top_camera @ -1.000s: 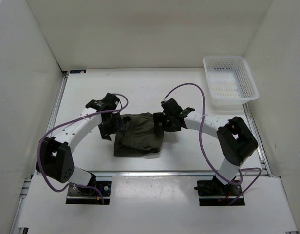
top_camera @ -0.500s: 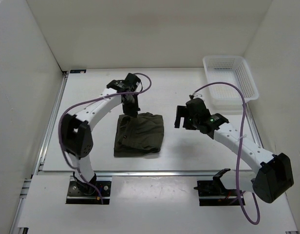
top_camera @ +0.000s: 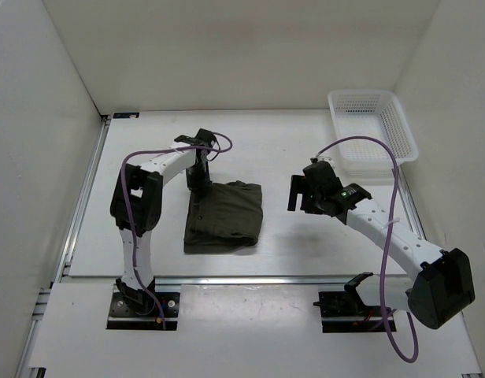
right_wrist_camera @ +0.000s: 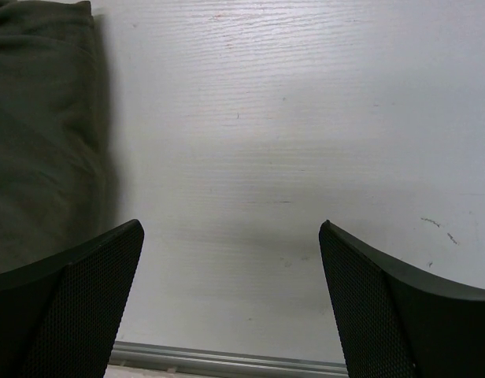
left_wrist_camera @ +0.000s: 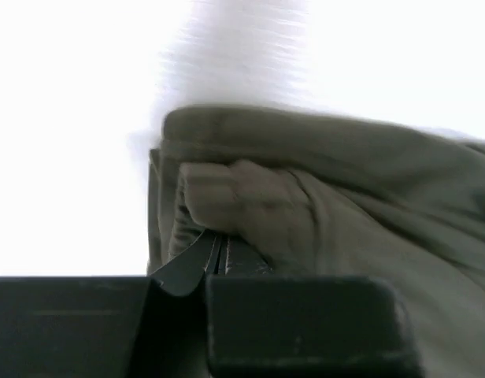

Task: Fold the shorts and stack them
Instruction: Fold the shorts

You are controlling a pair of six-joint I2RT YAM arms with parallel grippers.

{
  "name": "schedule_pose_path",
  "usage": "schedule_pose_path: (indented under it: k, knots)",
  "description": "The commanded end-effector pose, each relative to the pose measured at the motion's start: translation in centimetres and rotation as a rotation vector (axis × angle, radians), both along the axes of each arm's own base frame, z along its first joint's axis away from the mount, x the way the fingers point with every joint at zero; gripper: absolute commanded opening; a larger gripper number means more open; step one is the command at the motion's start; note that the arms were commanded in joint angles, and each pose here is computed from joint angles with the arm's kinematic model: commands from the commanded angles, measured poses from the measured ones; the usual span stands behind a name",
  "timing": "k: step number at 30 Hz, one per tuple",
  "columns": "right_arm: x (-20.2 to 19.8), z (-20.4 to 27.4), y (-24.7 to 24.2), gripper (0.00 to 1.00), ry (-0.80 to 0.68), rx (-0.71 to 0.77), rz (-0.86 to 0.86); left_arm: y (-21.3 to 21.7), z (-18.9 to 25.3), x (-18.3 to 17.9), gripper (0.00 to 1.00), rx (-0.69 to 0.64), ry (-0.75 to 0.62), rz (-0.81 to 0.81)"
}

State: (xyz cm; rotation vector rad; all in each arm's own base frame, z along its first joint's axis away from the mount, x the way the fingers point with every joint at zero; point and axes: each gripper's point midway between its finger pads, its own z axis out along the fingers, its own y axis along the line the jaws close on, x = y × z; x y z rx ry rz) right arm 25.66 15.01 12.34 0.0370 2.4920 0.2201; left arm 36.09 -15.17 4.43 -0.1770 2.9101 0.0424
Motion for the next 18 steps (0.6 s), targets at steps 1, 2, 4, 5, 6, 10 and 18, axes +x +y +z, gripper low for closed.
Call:
schedule_pose_path:
  k: [1,2,4,5,6,10,18]
  knots:
    - [0.4,1.0,-0.5,0.96,-0.029,-0.008,-0.012,0.5,-1.5,0.4,0.10,0.042,-0.004,-0.013]
    - [0.5,1.0,-0.6,0.96,-0.033,-0.014,-0.017,0.6,-1.9,0.3,0.10,0.047,0.005,-0.013]
    - [0.4,0.9,-0.9,0.96,-0.029,-0.026,-0.023,0.6,-1.9,0.3,0.10,0.047,0.006,-0.013]
    - [0.4,1.1,-0.9,0.96,-0.029,-0.026,-0.023,0.5,-1.4,0.4,0.10,0.042,-0.006,-0.013]
    - [0.4,1.5,-0.9,0.96,-0.039,-0.019,-0.023,0.5,-1.0,0.5,0.10,0.037,-0.017,-0.013]
    - [0.6,2.9,-1.2,0.97,-0.072,-0.016,-0.036,0.7,3.7,0.7,0.10,0.022,-0.084,-0.009]
    - [1.5,10.7,-5.0,1.00,-0.224,-0.086,-0.122,5.0,15.9,0.1,0.23,0.051,-0.298,0.042]
